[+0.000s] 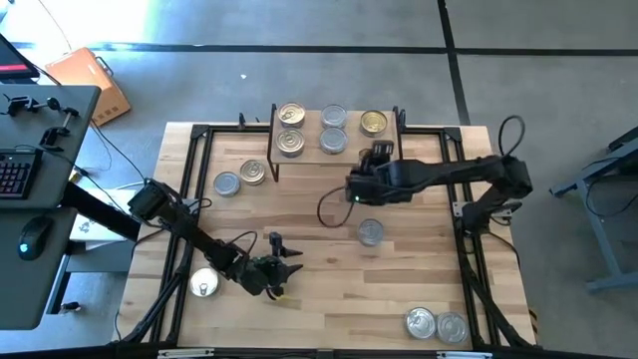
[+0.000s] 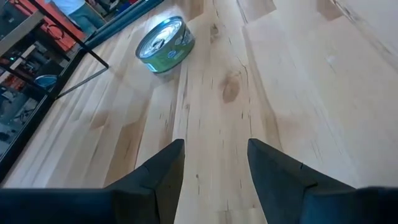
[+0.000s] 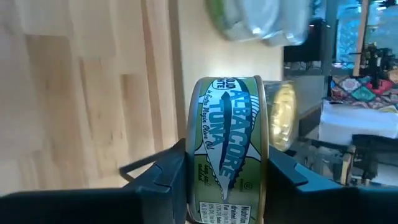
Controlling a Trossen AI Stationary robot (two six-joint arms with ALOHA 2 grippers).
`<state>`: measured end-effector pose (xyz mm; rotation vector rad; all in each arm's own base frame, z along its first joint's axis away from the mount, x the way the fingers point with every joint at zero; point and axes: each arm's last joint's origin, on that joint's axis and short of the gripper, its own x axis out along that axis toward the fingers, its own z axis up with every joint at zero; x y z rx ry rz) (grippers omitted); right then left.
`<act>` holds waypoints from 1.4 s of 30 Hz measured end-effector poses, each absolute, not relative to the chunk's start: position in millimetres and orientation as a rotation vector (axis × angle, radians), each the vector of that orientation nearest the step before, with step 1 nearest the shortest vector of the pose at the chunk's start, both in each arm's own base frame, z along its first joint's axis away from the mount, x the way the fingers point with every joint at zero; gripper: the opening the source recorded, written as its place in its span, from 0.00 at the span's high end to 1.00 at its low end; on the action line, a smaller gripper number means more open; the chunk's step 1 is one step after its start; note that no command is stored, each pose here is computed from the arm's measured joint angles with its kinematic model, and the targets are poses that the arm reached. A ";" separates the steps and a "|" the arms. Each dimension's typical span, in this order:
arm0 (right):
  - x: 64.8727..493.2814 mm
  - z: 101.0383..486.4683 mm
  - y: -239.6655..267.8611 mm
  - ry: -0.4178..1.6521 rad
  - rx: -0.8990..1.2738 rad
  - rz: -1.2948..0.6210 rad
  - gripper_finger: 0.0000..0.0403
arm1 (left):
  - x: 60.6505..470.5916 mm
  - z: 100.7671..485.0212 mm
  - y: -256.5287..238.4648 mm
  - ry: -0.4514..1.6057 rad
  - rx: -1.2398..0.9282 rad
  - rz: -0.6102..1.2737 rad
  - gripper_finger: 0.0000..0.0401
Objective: Stack canned seafood by type on shelf
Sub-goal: Put the green with blue patterned tuna can on the shelf
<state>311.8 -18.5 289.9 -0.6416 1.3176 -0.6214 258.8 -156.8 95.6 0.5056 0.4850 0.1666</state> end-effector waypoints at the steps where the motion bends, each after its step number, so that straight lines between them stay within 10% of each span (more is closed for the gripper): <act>1: 311.6 283.6 -25.6 1.335 -0.650 -0.616 0.70 | 258.9 95.6 -156.6 0.485 0.506 0.167 0.58; 10: 312.6 265.3 -50.6 1.334 -0.646 -0.682 0.68 | 259.0 95.6 -156.5 0.486 0.513 0.166 0.58; 20: 312.9 299.4 -46.8 1.313 -0.504 -0.591 0.24 | 258.4 94.9 -158.1 0.489 0.460 0.139 0.58; 42: 305.7 310.5 -113.1 1.256 -0.041 -0.607 0.40 | 258.4 94.3 -158.7 0.492 0.422 0.123 0.58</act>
